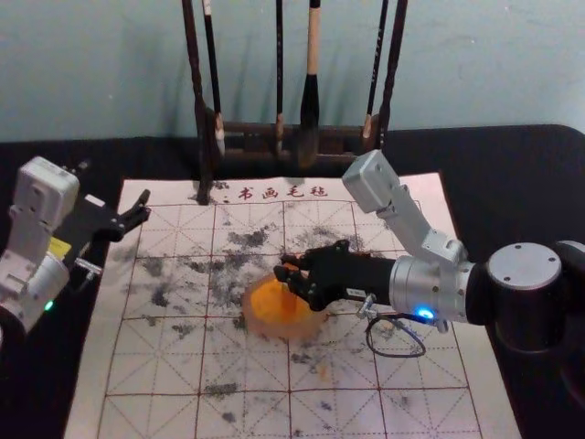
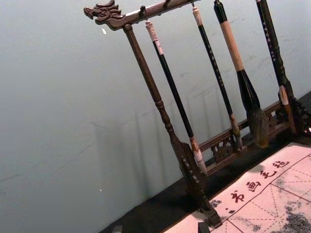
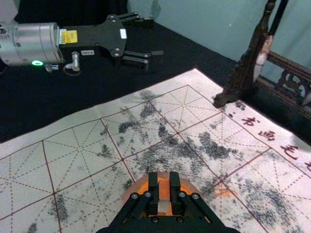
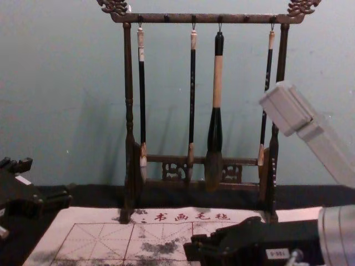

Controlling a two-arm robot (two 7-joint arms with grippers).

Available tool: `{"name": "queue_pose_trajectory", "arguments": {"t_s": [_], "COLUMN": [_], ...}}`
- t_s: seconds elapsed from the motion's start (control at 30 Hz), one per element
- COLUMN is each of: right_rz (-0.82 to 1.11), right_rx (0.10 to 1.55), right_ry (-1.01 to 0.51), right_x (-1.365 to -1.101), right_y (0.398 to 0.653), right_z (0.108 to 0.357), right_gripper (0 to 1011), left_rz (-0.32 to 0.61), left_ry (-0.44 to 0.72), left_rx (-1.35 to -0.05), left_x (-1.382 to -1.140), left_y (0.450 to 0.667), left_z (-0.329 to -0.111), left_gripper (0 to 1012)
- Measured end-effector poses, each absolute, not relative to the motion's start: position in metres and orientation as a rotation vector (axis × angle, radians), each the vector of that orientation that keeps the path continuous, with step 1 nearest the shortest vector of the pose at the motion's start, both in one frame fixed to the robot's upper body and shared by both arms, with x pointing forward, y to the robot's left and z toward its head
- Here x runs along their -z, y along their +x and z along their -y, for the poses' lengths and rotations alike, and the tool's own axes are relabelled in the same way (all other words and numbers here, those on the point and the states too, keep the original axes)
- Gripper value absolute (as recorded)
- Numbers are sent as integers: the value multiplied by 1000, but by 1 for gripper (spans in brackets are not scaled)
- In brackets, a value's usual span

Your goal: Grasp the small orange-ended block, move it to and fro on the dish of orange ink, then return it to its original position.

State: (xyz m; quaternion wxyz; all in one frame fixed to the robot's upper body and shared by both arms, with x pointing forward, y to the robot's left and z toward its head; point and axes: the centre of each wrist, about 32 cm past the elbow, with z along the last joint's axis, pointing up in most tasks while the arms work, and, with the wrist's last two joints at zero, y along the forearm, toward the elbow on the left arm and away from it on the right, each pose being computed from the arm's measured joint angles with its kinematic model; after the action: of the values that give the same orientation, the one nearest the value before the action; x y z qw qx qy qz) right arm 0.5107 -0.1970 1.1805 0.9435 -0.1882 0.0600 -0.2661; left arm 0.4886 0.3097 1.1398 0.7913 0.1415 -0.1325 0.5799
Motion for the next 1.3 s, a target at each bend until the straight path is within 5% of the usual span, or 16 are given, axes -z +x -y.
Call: {"name": "queue_pose_trajectory", "arguments": {"t_s": [1.3], "right_rz": [-130], "right_rx": [554], "right_ry": [-382], "right_x": [-1179], "right_y": [525], "right_z": [173], "right_gripper": [144], "left_rz": [285], "left_ry": [304], "left_rx": [-1248], "left_x": [-1140], "left_y": [489], "left_z": [-310], "left_gripper": [1001]}}
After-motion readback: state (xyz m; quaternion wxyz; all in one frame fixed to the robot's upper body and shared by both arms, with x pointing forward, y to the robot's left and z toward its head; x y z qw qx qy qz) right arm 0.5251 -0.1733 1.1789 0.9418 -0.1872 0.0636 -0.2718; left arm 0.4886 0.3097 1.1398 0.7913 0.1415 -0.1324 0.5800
